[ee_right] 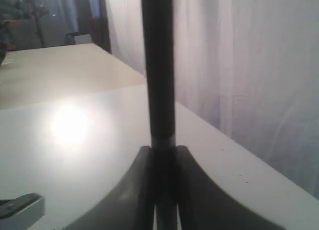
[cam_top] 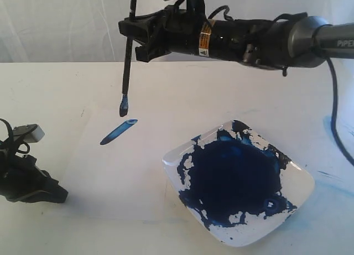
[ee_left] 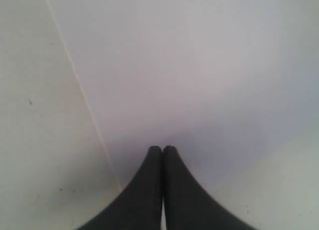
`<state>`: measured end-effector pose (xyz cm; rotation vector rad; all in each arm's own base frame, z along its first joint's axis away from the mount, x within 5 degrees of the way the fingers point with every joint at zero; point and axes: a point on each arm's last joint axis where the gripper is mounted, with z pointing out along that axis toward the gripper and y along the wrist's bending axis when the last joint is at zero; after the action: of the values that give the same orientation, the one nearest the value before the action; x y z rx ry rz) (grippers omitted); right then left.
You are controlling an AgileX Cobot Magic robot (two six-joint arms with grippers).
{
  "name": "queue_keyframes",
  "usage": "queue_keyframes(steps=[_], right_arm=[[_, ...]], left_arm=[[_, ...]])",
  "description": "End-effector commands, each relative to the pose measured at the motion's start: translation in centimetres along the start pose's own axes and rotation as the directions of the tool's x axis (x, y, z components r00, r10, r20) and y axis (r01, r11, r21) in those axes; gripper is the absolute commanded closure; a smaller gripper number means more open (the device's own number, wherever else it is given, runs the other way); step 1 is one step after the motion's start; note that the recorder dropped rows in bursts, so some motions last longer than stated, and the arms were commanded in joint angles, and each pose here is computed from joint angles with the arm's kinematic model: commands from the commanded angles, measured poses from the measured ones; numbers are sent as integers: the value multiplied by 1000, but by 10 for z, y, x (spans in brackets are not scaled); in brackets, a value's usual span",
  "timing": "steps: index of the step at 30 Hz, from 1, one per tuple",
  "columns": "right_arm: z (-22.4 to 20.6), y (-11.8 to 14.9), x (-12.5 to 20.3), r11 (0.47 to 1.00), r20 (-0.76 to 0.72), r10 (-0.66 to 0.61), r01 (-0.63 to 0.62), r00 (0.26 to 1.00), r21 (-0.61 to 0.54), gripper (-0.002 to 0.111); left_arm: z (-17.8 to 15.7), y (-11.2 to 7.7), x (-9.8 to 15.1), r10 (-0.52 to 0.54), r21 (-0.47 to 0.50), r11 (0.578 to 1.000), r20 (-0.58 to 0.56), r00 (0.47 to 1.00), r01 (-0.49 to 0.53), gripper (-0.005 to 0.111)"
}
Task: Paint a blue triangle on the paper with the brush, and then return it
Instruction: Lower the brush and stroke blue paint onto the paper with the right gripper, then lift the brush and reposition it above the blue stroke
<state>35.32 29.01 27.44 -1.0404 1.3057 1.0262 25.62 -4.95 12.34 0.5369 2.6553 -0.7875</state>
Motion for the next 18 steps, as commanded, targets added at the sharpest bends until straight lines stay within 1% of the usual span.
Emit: queue_keyframes(steps=[1,5,7,10,12,15,18], right_arm=[[-13,26,-21,977,-65,-49,34,997,-212,108],[-14,41,-25,942,-55,-60,39,997,-335,108],[-9,45,-24,944,-65,-63,39,996,-328,108],[4,49,-17,960,-96,-102,73,990,-271,108],[10,50,-14,974,-112,-90,63,990,-219,108],[19,50,-17,991,-88,-20,9,996,-130,108],[23,50,-25,995,-8,43,-43,999,-85,108]], left_arm=[[0,-4,-1,-3,30,1000,2,1000,3,107],[0,-4,-1,-3,30,1000,2,1000,3,107],[0,-4,-1,-3,30,1000,2,1000,3,107],[0,-5,-1,-3,35,999,1,1000,3,107],[0,-5,-1,-3,38,999,0,1000,3,107],[0,-5,-1,-3,42,999,-1,1000,3,107],[0,-5,-1,-3,42,999,-1,1000,3,107]])
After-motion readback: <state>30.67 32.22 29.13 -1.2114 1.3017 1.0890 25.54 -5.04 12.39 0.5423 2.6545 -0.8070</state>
